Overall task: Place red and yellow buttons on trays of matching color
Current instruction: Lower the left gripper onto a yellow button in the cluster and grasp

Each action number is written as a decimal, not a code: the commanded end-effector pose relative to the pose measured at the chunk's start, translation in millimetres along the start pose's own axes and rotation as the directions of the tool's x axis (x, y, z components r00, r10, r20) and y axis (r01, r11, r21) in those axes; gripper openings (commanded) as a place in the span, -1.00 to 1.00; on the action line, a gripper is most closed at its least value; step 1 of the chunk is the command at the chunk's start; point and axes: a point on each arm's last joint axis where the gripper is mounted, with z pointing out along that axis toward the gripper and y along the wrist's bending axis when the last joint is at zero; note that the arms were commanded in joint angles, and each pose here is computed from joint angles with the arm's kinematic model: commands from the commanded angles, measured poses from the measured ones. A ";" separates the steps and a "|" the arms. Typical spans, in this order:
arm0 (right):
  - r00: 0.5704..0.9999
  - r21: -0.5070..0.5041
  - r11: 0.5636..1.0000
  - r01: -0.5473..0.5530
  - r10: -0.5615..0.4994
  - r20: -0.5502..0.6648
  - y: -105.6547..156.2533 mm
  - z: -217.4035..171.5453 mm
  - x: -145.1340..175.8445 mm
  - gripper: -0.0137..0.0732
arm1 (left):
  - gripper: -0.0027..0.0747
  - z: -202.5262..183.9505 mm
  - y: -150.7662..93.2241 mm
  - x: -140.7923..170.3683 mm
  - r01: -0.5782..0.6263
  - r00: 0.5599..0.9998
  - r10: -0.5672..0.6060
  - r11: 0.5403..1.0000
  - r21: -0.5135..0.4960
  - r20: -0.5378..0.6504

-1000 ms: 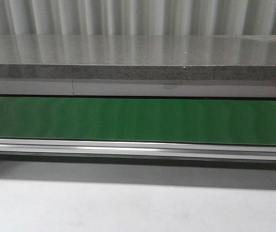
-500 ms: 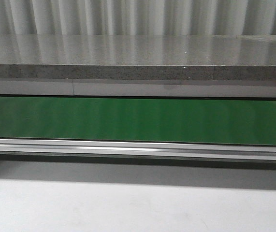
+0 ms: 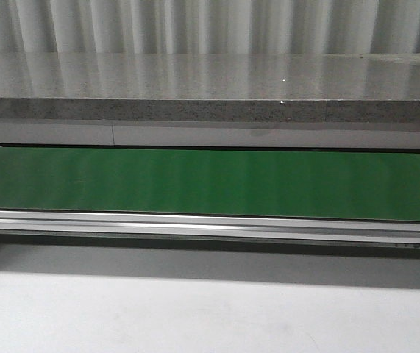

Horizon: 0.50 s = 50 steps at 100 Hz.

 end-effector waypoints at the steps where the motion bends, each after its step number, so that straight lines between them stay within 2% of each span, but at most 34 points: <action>1: 0.997 0.019 1.000 0.008 -0.009 0.082 -1.7 -2.7 -12.0 -0.84 | -0.34 -54.5 -10.5 -2.2 -0.063 0.992 0.058 0.997 0.039 0.113; 24: 0.997 0.019 1.000 0.008 -0.009 0.082 -1.7 -2.7 -12.0 -0.84 | -0.34 -82.9 -8.2 30.1 -0.140 0.976 0.133 0.990 0.031 0.174; 50: 0.997 0.019 1.000 0.008 -0.009 0.082 -1.7 -2.7 -12.0 -0.84 | -0.34 -109.6 -16.6 88.4 -0.229 0.952 0.205 0.970 0.085 0.228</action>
